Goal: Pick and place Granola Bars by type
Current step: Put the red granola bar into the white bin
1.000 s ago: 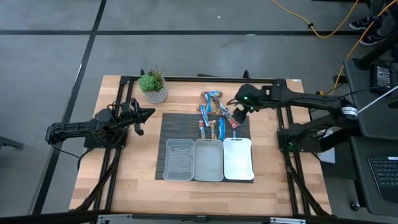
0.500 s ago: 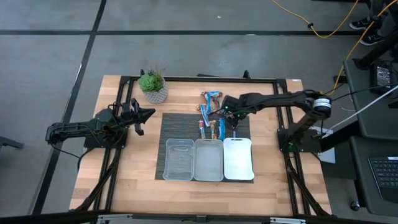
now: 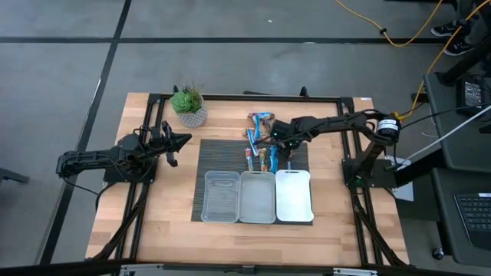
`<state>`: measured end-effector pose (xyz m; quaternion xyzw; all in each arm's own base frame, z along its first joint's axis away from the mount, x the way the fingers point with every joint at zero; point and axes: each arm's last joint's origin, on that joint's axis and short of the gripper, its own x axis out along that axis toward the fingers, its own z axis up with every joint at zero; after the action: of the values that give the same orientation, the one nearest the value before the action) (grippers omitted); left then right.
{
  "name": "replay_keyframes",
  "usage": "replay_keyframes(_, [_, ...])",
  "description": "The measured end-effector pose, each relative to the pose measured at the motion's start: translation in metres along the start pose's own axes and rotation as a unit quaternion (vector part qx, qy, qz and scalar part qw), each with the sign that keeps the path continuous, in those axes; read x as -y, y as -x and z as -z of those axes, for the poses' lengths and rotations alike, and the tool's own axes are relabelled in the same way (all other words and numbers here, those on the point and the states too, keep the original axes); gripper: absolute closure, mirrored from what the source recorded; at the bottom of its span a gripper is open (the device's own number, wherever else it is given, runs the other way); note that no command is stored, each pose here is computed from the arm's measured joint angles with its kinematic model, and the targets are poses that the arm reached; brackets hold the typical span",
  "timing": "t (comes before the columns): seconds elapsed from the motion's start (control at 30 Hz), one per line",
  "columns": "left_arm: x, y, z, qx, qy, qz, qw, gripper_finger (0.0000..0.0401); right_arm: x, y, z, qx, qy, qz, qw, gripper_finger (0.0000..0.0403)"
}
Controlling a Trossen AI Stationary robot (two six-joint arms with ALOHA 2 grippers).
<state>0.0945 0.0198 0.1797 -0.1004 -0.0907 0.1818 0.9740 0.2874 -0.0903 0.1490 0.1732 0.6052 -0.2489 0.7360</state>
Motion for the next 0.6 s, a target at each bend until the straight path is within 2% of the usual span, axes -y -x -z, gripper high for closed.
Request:
replay_keyframes(0.17, [0.000, 0.000, 0.000, 0.000, 0.000, 0.000, 1.000, 0.0393, 0.001, 0.000, -0.001, 0.001, -0.002, 0.001, 1.000, 0.0195])
replay_keyframes(0.47, [0.000, 0.000, 0.000, 0.000, 0.000, 0.000, 1.000, 0.0390, 0.003, 0.003, 0.003, -0.014, 0.006, 0.006, 1.000, 0.0353])
replay_keyframes(0.6, [0.000, 0.000, 0.000, 0.000, 0.000, 0.000, 1.000, 0.0393, 0.006, 0.011, 0.010, -0.036, 0.015, 0.013, 0.999, 0.0386])
